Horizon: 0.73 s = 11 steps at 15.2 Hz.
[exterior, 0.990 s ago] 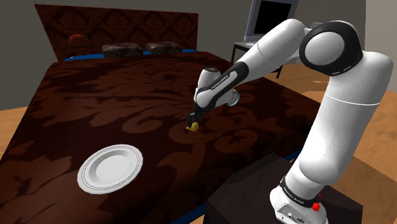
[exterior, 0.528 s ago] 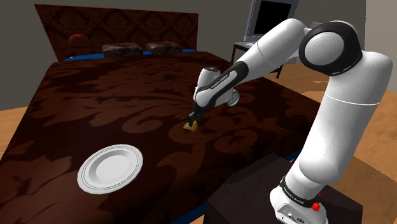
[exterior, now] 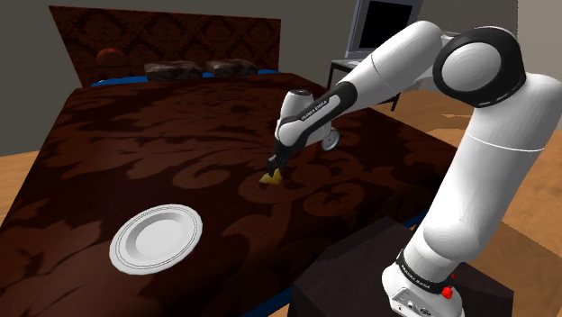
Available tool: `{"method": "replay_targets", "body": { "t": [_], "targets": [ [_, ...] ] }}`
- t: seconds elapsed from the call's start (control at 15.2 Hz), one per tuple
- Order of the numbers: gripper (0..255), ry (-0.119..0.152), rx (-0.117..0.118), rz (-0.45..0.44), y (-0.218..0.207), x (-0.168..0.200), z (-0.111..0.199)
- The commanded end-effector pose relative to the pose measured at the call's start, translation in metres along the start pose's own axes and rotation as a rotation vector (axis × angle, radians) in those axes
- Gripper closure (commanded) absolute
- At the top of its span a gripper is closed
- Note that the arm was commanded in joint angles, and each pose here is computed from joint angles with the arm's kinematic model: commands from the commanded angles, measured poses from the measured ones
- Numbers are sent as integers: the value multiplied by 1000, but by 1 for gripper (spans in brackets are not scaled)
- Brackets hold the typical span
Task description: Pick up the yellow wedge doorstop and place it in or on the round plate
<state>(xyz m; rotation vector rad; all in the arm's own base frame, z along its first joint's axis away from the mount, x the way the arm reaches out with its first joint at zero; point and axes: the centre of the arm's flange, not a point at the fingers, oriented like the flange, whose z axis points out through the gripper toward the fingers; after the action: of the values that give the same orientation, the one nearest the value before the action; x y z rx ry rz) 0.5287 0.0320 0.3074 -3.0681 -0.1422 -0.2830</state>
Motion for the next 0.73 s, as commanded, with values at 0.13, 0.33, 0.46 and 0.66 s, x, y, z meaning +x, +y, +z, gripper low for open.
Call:
{"method": "replay_targets", "body": {
  "t": [0.13,0.33,0.46,0.66],
  "targets": [
    [255,-1,0,0,-1,4,-21],
    [255,-1,0,0,-2,7,-36],
    [255,-1,0,0,-2,9,-46],
    [255,-1,0,0,-3,12,-62]
  ]
}}
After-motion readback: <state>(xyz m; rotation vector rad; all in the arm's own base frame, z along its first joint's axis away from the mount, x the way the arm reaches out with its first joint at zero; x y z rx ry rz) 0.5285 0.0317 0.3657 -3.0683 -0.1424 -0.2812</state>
